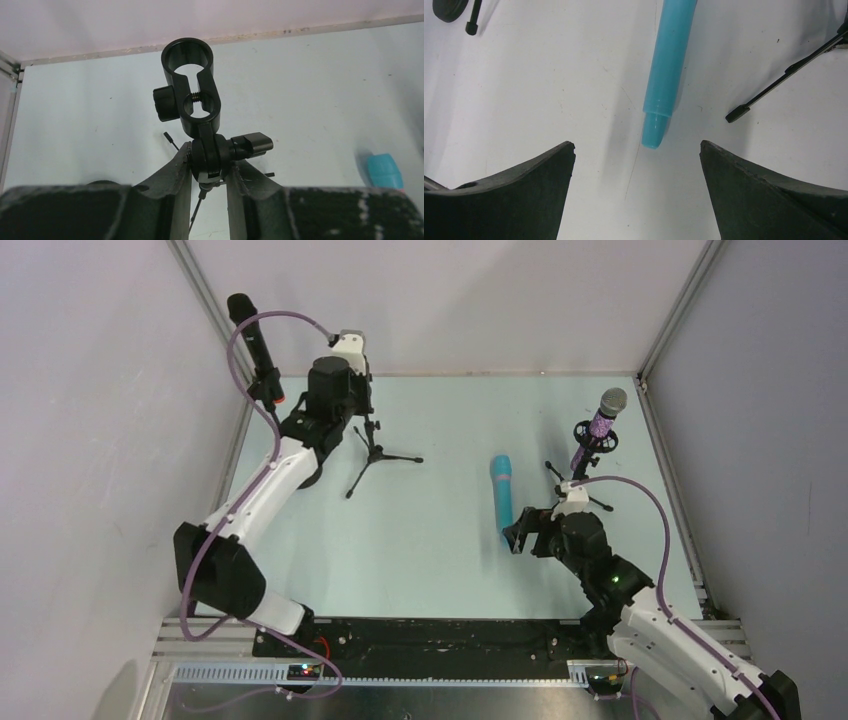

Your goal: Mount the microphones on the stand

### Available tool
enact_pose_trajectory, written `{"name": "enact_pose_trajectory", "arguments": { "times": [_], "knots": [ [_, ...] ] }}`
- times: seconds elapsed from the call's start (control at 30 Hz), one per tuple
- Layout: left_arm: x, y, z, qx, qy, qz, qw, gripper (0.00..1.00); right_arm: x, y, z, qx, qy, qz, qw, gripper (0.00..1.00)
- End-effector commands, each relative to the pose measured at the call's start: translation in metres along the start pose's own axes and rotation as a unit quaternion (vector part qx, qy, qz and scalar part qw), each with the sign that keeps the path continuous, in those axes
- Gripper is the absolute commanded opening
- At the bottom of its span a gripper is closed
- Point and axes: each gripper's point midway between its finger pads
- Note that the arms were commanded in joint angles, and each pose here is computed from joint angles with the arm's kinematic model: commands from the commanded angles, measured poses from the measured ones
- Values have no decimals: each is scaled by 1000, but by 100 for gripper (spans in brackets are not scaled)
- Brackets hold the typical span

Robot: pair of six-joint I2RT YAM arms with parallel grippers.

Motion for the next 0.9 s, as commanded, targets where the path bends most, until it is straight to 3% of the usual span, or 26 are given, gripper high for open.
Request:
{"name": "enact_pose_trajectory", "arguments": {
  "times": [0.0, 0.23, 0.47, 0.87],
  "knots": [
    [62, -18, 44, -64, -88, 4, 994, 1, 6, 0, 2, 2, -14, 5, 1000, 100],
    [58, -56, 75, -194, -88, -37, 976, 0, 8, 0, 6, 5, -17, 3, 1000, 100],
    [42, -92, 104, -325, -84, -95, 937, 0, 8, -1, 8, 3, -15, 9, 1000, 100],
    [4, -139, 160, -521, -87, -176, 831, 0, 4, -4, 9, -3, -2, 14, 1000, 100]
  ]
}}
Point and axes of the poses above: each gripper's point midway between its finger pads, its own z axis back along the fingers, its own y axis along the line the jaws close on, x = y × z, and after that the axes turned 5 degrees about z, right-handed
